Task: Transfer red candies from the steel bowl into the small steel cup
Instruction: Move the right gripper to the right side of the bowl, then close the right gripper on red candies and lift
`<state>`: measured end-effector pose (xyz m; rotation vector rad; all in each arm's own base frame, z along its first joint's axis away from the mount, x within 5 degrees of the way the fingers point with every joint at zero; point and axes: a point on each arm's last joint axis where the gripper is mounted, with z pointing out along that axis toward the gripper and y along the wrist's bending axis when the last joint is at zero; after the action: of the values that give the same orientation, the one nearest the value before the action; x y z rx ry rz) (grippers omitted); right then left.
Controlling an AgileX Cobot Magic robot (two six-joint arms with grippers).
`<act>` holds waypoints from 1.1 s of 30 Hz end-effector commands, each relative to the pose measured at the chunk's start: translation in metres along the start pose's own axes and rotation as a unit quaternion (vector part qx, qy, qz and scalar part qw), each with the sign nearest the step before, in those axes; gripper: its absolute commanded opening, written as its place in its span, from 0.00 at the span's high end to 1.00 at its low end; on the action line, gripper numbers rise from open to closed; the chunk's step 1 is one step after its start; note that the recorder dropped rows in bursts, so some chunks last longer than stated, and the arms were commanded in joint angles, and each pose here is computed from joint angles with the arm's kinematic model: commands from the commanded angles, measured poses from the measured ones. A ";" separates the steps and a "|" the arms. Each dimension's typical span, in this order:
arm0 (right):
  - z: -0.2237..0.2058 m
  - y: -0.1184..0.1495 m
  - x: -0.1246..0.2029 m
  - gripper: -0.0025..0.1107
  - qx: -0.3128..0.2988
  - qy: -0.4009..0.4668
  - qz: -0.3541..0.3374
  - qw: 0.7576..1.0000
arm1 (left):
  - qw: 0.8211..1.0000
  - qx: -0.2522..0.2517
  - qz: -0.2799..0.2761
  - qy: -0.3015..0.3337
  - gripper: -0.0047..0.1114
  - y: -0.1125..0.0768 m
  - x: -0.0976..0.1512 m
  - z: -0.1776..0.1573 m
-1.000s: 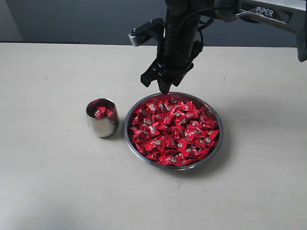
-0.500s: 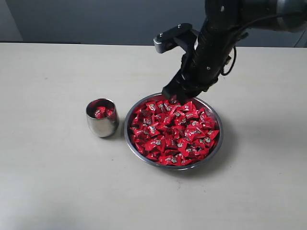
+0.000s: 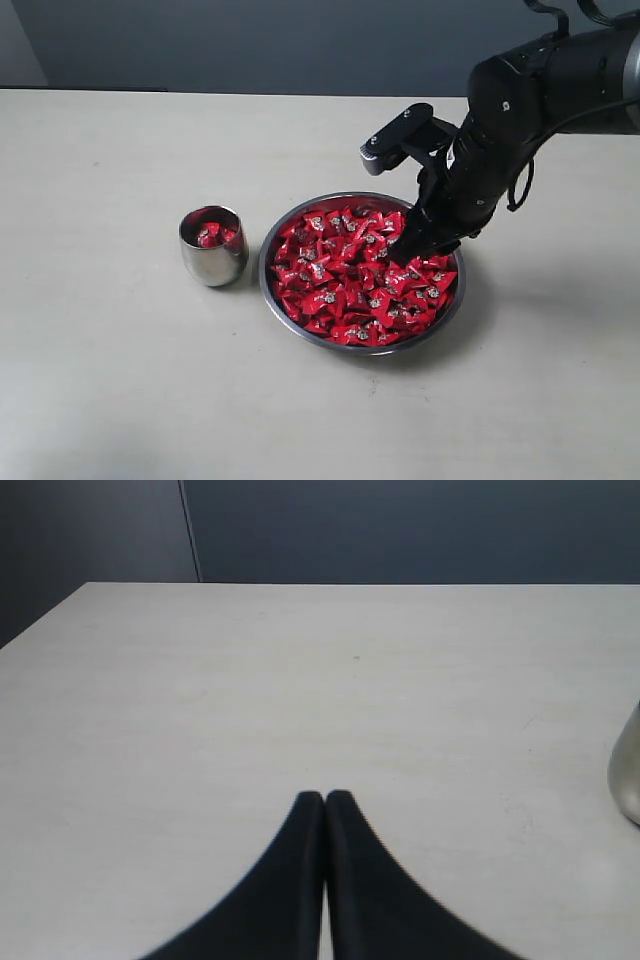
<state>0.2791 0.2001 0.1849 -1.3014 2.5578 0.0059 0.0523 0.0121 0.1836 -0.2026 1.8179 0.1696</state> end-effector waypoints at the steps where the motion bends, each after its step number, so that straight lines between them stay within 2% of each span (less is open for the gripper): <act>1: -0.004 -0.004 -0.005 0.63 0.018 -0.036 -0.015 0.999 | 1.000 0.005 0.000 -0.004 0.96 -0.001 0.001 0.000; 13: -0.004 -0.008 -0.006 0.63 0.038 -0.039 -0.046 0.997 | 1.000 0.005 0.000 -0.004 0.96 -0.001 0.001 0.000; 20: -0.005 -0.009 -0.006 0.64 0.046 -0.029 -0.151 0.987 | 1.000 0.005 0.000 -0.004 0.96 -0.001 0.001 0.000; 22: -0.003 -0.008 -0.004 0.67 0.042 -0.019 -0.171 0.984 | 1.000 0.005 0.000 -0.004 0.96 -0.001 0.001 0.000; 26: 0.002 -0.007 -0.001 0.79 0.030 0.006 -0.195 0.980 | 1.000 0.005 0.000 -0.004 0.96 -0.001 0.001 0.000; 33: 0.017 -0.008 -0.004 0.80 0.021 0.021 -0.186 0.982 | 1.000 0.005 0.000 -0.004 0.96 -0.001 0.001 0.000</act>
<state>0.2859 0.1990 0.1717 -1.7692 2.2825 -0.1477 0.0523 0.0121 0.1836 -0.2026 1.8179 0.1696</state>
